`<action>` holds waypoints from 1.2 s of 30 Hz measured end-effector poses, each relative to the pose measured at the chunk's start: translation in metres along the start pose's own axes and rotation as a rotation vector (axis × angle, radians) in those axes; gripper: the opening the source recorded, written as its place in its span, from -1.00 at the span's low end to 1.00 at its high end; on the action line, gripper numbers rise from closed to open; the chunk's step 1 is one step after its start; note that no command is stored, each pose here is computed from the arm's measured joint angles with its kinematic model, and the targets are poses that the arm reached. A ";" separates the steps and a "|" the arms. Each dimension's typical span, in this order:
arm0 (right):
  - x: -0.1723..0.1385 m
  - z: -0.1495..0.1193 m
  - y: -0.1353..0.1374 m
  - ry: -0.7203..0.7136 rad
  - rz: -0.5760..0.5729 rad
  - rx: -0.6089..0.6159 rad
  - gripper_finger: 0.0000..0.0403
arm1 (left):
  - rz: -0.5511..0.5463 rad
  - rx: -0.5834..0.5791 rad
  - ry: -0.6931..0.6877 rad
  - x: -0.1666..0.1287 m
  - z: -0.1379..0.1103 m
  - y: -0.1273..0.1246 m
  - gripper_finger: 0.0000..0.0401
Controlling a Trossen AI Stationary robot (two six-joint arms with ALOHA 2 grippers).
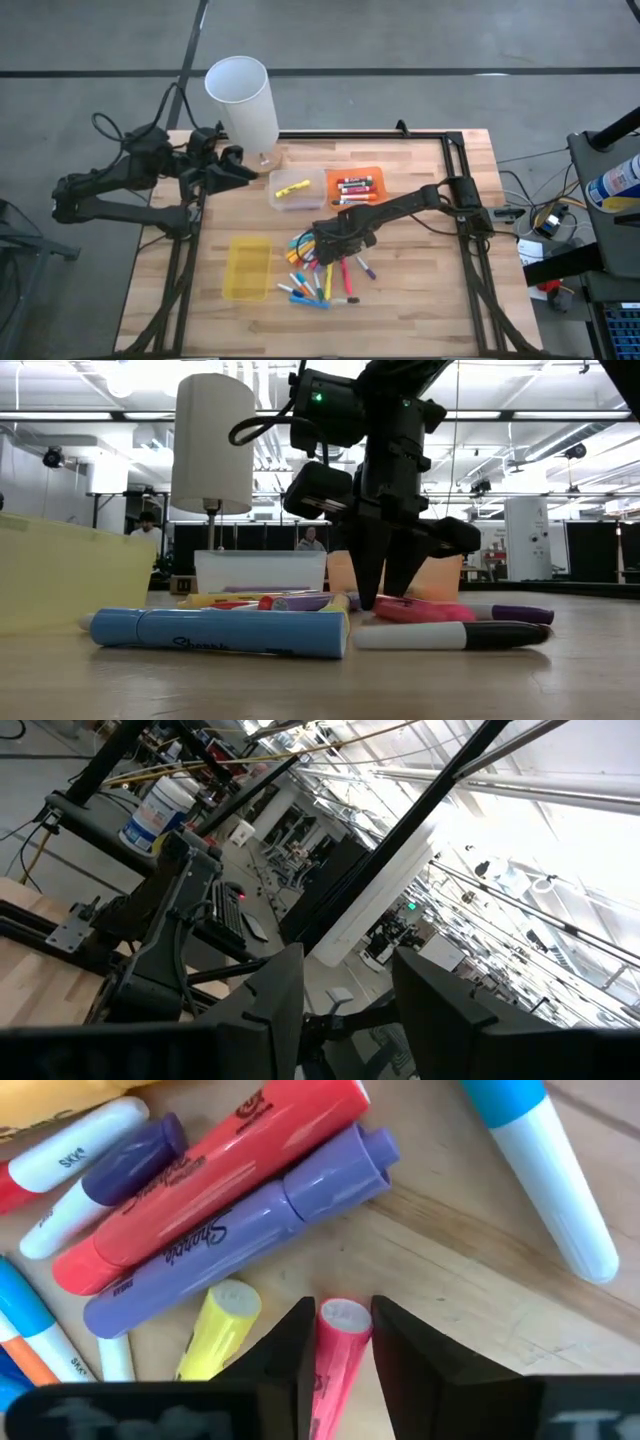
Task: Pick & Place Markers
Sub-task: Put the bottom pink highlighter into the transparent bin
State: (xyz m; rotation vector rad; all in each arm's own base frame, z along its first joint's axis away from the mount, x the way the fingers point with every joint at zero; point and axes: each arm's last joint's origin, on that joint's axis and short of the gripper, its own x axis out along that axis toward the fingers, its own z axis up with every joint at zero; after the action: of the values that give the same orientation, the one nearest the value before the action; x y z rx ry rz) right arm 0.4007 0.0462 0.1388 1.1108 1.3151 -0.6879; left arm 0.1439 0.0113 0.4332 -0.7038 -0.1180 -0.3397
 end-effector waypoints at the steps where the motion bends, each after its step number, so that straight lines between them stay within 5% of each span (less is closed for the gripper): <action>1: 0.000 0.000 0.000 0.000 0.000 -0.001 -0.58 | 0.002 -0.001 0.002 0.001 0.000 0.001 -0.27; 20: 0.002 -0.028 0.008 0.007 0.005 0.044 -0.14 | 0.021 -0.029 0.021 0.008 -0.002 0.007 -0.27; 28: 0.004 -0.036 0.009 -0.013 -0.002 0.025 -0.26 | 0.021 -0.043 0.021 0.008 -0.002 0.007 -0.27; 36: 0.003 -0.024 0.006 -0.006 0.000 -0.024 -0.65 | 0.035 -0.054 0.034 0.014 -0.004 0.012 -0.27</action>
State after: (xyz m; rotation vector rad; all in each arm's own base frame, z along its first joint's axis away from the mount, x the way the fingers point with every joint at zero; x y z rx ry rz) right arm 0.3976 0.0706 0.1400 1.0887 1.3147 -0.6737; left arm 0.1608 0.0139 0.4261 -0.7521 -0.0640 -0.3221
